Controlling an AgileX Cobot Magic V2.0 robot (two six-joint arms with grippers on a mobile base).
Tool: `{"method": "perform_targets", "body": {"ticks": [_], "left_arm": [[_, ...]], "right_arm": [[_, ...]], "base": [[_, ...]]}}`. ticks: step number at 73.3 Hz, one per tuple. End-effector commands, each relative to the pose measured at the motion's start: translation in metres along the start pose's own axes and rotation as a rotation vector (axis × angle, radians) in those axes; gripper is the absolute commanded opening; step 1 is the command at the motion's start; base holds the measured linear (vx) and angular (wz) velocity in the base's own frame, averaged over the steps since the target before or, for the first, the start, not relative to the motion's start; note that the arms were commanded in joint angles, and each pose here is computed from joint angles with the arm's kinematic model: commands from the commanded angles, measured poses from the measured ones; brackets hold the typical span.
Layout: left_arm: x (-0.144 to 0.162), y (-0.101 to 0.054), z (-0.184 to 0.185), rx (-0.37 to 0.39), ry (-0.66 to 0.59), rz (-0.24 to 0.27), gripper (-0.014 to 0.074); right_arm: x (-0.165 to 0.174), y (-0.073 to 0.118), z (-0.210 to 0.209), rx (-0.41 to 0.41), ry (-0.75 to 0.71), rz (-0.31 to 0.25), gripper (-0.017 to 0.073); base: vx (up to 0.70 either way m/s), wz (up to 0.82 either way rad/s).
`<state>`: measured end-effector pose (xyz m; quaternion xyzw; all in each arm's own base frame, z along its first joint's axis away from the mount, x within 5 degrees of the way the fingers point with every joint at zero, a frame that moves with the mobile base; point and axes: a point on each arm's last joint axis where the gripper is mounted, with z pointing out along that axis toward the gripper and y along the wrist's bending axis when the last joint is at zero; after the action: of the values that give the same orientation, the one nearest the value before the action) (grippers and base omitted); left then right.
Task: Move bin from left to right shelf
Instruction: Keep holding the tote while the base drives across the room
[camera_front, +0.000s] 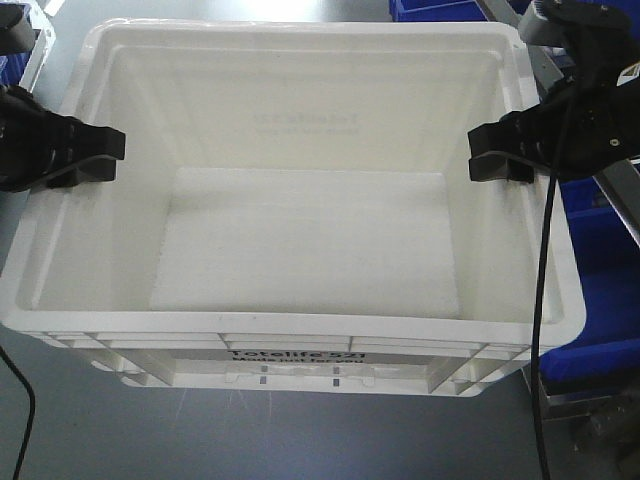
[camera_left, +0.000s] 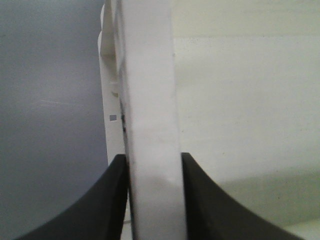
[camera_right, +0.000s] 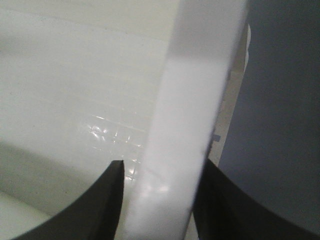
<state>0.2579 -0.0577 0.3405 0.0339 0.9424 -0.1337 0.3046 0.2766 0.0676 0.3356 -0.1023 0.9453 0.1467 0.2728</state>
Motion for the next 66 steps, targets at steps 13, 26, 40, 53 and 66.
{"method": "perform_targets", "body": {"ticks": [13, 26, 40, 53, 66], "left_arm": [[-0.0154, -0.0079, -0.0249, 0.030, -0.174, 0.039, 0.0002], [-0.0154, -0.0079, -0.0249, 0.030, -0.174, 0.039, 0.0002], [-0.0154, -0.0079, -0.0249, 0.030, -0.174, 0.039, 0.0002], [-0.0152, -0.0079, -0.0249, 0.030, -0.171, 0.039, 0.0002], [-0.0152, -0.0079, -0.0249, 0.030, -0.171, 0.038, 0.0002]], "right_arm": [[-0.0132, 0.0038, -0.0236, 0.015, -0.150, -0.056, -0.0005], [-0.0133, 0.0040, -0.0236, 0.013, -0.151, -0.054, -0.0005], [-0.0133, 0.0040, -0.0236, 0.013, -0.151, -0.054, -0.0005], [-0.0133, 0.0040, -0.0236, 0.013, -0.151, -0.054, -0.0005], [-0.0133, 0.0040, -0.0236, 0.013, -0.151, -0.054, -0.0005]], "base": [[0.39, -0.06], [0.40, -0.05], [0.41, -0.03], [0.43, 0.04], [0.45, 0.09]]}}
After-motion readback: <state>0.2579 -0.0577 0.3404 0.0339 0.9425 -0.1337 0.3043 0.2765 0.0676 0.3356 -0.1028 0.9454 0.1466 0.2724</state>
